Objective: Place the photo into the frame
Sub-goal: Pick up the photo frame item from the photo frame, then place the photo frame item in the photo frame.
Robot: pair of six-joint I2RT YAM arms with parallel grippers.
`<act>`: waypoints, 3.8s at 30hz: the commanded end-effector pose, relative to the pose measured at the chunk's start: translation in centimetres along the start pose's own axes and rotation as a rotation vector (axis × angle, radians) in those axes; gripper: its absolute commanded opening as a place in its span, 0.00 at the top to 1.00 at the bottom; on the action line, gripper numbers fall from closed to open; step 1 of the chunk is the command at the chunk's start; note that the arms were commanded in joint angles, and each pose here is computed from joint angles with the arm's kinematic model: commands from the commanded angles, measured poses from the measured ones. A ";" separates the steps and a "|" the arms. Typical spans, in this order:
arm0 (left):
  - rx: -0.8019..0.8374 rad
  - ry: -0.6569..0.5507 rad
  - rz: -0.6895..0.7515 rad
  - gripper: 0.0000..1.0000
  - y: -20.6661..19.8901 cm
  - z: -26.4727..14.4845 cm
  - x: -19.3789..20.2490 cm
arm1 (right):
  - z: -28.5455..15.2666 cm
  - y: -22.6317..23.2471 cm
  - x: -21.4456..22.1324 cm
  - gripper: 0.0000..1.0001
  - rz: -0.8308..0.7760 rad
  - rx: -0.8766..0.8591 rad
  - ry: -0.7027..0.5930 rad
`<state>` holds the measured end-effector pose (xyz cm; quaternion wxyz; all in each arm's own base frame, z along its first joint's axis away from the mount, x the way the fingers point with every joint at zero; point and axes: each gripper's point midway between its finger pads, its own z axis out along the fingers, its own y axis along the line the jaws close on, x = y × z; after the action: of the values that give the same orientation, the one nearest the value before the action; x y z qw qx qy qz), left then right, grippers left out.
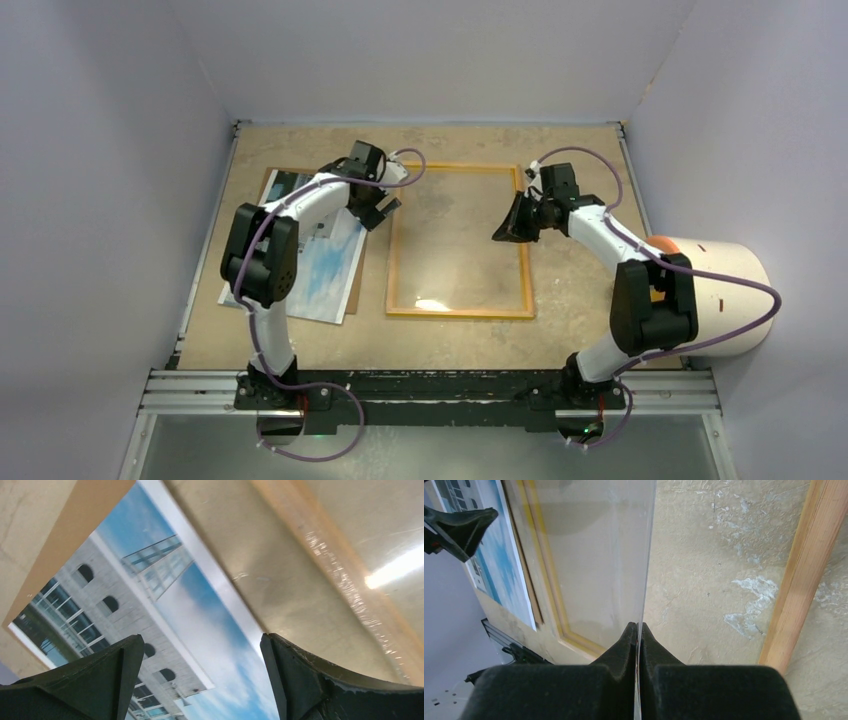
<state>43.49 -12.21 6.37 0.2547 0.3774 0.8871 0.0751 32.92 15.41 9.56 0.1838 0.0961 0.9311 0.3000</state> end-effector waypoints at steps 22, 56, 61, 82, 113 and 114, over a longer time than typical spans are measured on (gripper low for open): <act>-0.103 0.078 0.019 0.06 2.1 1.1 2.9 | -2.8 2.7 -3.8 1.00 -0.077 -0.046 -0.177; 0.082 0.014 -0.062 0.07 -1.8 1.9 -1.9 | -2.5 1.4 -4.7 1.00 -0.140 -0.005 -0.044; 0.082 0.021 -0.057 0.07 -2.0 1.9 -1.6 | -2.7 1.6 -5.3 1.00 -0.130 -0.031 -0.055; 0.085 0.003 -0.070 0.07 -1.8 1.3 -1.4 | -0.4 3.4 -1.9 1.00 0.068 -0.279 0.013; 0.056 -0.072 -0.352 0.07 7.9 -2.1 1.0 | -9.4 14.9 -4.3 1.00 0.027 -0.686 -0.123; 0.054 -0.071 -0.352 0.07 7.9 -2.0 1.1 | -8.7 14.3 -4.1 1.00 0.010 -0.669 -0.118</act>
<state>46.01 -6.25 8.15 0.2553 0.2429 0.9358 -0.0091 34.71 20.83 24.88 0.2410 0.1010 0.7754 0.5749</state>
